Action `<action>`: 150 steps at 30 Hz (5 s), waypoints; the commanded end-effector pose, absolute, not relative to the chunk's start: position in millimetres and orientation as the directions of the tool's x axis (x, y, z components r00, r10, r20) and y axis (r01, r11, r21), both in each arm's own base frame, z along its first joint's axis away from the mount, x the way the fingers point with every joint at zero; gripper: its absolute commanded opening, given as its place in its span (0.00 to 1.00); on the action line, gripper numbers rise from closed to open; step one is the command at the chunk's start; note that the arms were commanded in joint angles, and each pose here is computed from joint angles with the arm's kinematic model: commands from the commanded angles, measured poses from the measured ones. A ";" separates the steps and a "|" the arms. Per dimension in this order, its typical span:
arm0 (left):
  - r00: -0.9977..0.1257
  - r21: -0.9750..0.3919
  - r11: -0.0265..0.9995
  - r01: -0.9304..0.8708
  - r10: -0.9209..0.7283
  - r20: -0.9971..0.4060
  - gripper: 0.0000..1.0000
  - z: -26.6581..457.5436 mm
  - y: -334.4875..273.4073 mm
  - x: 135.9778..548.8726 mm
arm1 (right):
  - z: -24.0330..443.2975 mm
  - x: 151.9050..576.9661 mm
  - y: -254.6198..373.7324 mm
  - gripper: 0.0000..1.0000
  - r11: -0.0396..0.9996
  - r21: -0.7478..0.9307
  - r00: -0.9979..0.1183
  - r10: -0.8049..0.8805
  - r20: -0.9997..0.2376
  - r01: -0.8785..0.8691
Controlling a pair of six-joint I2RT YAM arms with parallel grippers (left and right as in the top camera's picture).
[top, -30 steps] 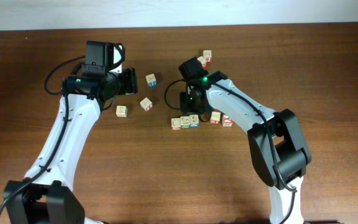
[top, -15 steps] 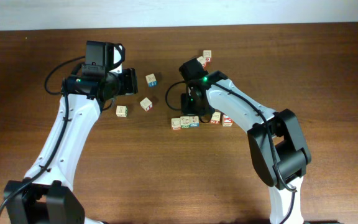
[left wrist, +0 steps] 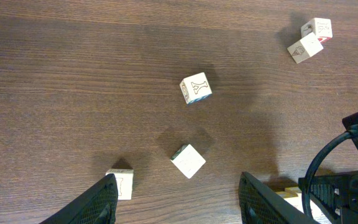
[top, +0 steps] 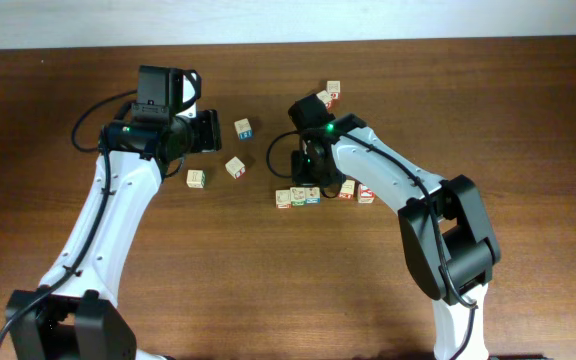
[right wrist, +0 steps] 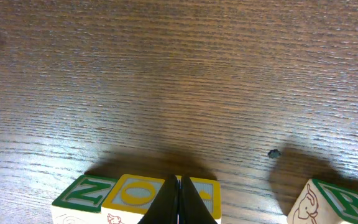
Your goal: Rotate 5 blocks
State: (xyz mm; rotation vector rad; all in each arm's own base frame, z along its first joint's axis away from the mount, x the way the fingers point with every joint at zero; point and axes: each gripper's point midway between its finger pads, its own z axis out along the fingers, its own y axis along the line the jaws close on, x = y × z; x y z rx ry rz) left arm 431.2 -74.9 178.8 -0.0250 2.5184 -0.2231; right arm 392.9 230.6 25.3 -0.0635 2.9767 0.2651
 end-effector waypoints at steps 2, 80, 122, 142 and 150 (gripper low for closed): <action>-0.816 -0.153 0.988 0.029 -0.065 -0.574 0.61 179.1 -74.2 434.2 | 22.7 395.9 232.7 0.04 0.983 0.177 -0.988 -0.029 -0.150 -0.055; -0.812 -0.154 0.988 0.030 -0.066 -0.580 0.61 180.0 -74.5 435.7 | 5.8 375.4 159.5 0.04 0.987 0.161 -0.999 -0.006 0.053 0.003; -0.811 -0.154 0.988 0.031 -0.066 -0.581 0.61 180.3 -74.7 436.0 | 8.1 373.8 178.7 0.04 0.972 0.228 -0.997 -0.065 0.043 -0.053; -0.811 -0.154 0.988 0.030 -0.066 -0.581 0.61 180.2 -74.5 435.9 | 91.4 417.4 125.8 0.04 0.970 0.231 -0.997 0.078 -0.008 0.074; -0.811 -0.154 0.988 0.030 -0.066 -0.581 0.62 180.3 -74.4 436.0 | 66.5 403.9 61.6 0.05 0.987 0.083 -0.990 0.132 0.051 0.136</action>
